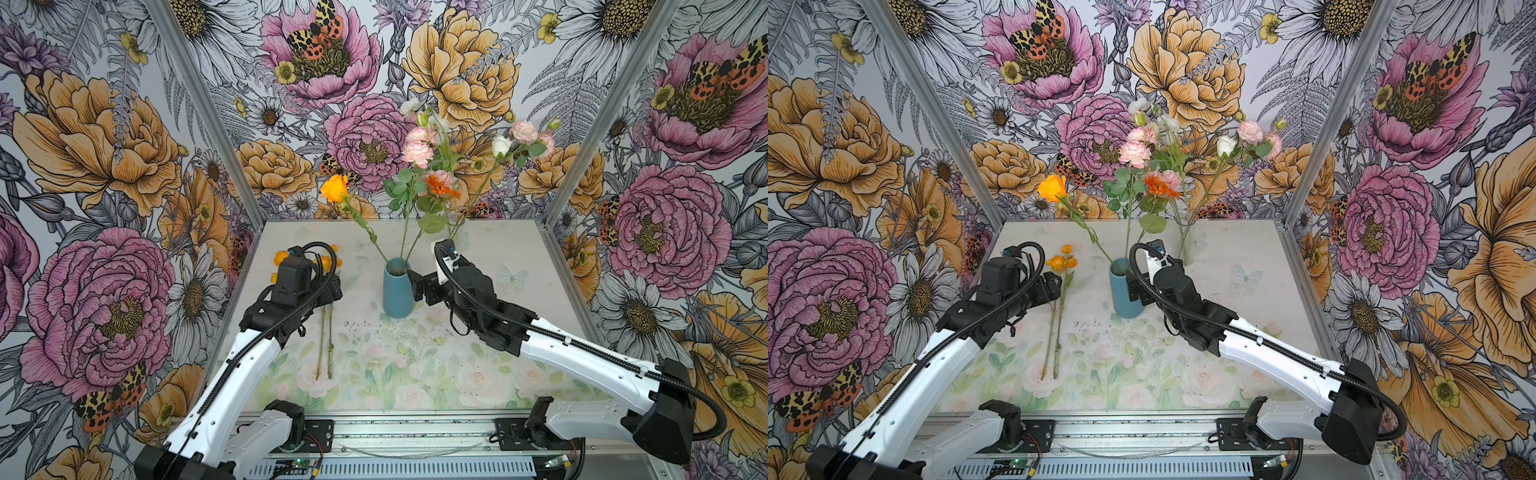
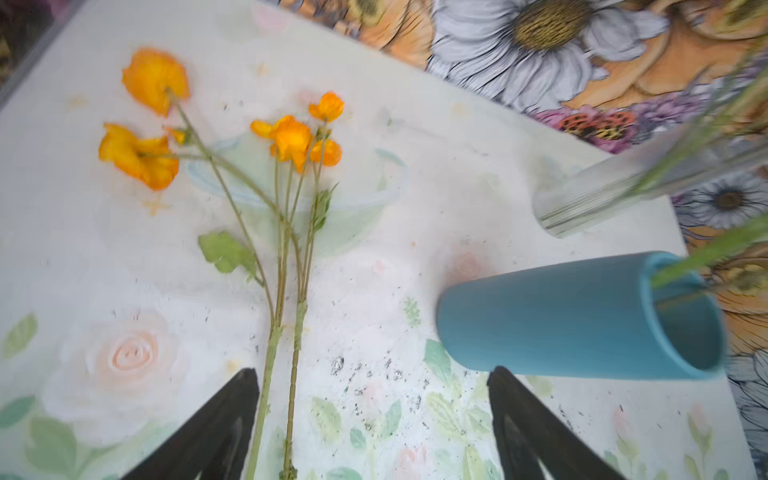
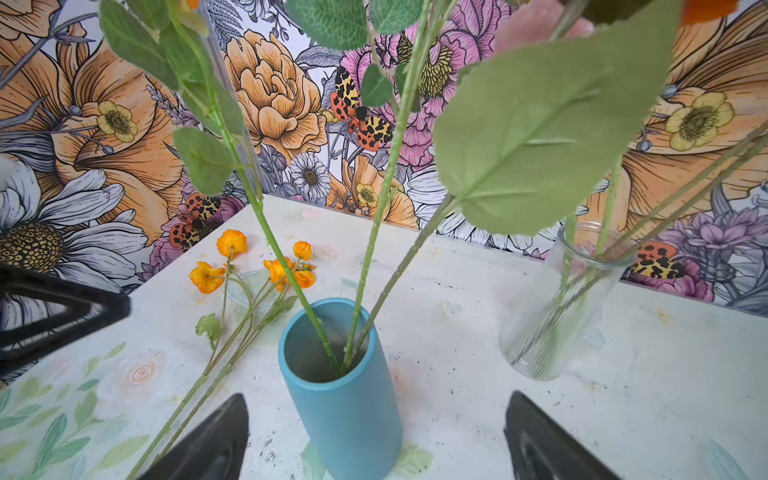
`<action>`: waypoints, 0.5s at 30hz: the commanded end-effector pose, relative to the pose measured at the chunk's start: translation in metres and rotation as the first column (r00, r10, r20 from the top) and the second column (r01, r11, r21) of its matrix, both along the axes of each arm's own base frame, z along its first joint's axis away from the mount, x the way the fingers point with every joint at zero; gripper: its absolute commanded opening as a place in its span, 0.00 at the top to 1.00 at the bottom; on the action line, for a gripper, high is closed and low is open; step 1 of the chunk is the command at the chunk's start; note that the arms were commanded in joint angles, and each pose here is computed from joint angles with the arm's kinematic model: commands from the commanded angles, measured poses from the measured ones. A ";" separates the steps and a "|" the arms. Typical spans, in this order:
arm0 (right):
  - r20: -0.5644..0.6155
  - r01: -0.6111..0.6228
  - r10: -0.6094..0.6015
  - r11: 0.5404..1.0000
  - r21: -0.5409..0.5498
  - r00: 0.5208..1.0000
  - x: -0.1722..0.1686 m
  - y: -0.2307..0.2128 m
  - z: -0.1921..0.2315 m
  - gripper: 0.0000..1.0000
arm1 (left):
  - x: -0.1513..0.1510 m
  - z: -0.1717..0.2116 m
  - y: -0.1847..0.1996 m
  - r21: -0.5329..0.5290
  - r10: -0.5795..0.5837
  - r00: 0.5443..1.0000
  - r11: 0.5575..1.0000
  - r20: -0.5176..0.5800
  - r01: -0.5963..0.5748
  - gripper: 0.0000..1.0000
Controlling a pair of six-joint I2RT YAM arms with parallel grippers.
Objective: Arrange the flowers into the vase
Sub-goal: 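Withdraw the right gripper from the vase while the left gripper lowers to the poppies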
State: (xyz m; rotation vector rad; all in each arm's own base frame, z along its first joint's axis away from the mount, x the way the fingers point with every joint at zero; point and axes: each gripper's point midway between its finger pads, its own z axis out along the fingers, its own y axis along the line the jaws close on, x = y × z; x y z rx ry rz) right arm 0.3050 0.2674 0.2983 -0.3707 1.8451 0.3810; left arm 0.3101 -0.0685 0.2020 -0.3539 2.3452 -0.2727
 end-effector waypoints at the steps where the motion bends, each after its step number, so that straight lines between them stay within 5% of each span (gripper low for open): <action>1: -0.091 -0.044 0.044 0.999 0.003 0.995 -0.021 -0.006 -0.010 0.03 | -0.004 -0.045 0.019 0.083 0.104 0.982 0.992 -0.159 -0.092 0.35; 5: -0.173 -0.250 0.259 0.966 0.071 0.950 -0.054 0.018 -0.013 0.03 | 0.009 -0.076 0.030 0.089 0.138 0.967 0.989 -0.213 -0.122 0.53; 9: -0.265 -0.478 0.502 0.865 0.153 0.823 -0.098 0.049 -0.032 0.03 | 0.018 -0.102 0.035 0.081 0.133 0.954 0.990 -0.267 -0.115 0.56; 15: -0.308 -0.494 0.502 0.863 0.110 0.808 -0.108 0.054 -0.061 0.03 | 0.026 -0.132 0.033 0.062 0.116 0.942 0.993 -0.315 -0.102 0.56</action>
